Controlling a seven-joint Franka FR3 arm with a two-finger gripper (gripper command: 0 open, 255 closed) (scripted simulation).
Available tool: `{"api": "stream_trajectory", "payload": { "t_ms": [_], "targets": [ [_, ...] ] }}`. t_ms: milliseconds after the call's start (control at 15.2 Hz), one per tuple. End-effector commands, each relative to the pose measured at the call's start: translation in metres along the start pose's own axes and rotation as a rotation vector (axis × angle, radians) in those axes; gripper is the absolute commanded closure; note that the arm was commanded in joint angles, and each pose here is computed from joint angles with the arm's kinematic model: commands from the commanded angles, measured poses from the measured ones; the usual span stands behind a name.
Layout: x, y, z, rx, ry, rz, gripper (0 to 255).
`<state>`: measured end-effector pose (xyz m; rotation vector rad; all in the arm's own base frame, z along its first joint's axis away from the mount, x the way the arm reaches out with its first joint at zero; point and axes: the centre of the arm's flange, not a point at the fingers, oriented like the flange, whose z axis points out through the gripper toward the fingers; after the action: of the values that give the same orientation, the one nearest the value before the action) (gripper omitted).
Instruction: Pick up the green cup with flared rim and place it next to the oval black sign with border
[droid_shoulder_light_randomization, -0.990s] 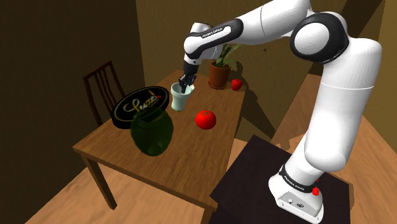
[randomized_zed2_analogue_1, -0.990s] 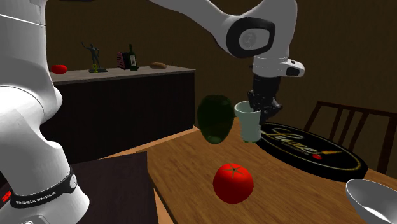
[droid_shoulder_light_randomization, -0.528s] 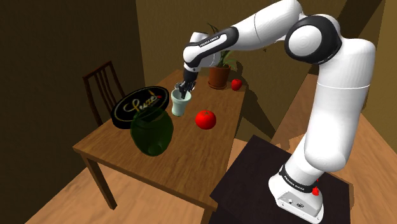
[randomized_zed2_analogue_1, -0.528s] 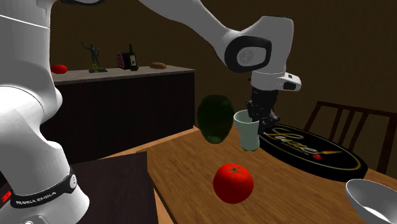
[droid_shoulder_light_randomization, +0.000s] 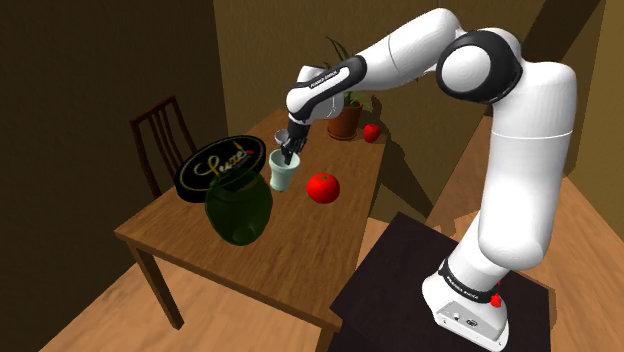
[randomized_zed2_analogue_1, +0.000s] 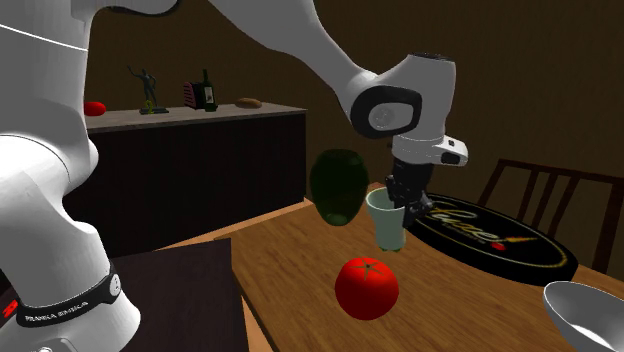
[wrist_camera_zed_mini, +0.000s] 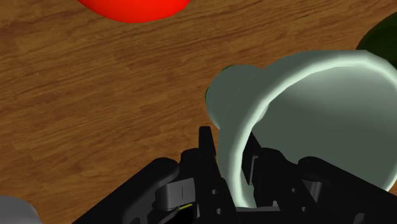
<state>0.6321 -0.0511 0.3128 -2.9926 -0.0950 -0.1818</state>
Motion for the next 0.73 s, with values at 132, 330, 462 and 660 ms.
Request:
{"api": "stream_trajectory", "payload": {
  "t_ms": [132, 330, 462, 660],
  "targets": [
    [-0.002, 0.002, 0.021, 0.000, 0.001, 0.000, 255],
    [-0.004, 0.005, 0.036, 0.000, 0.001, 0.000, 255],
    [-0.004, 0.005, 0.038, 0.000, 0.001, 0.000, 255],
    [-0.004, 0.005, 0.038, 0.000, 0.001, 0.000, 255]
  ]
}}
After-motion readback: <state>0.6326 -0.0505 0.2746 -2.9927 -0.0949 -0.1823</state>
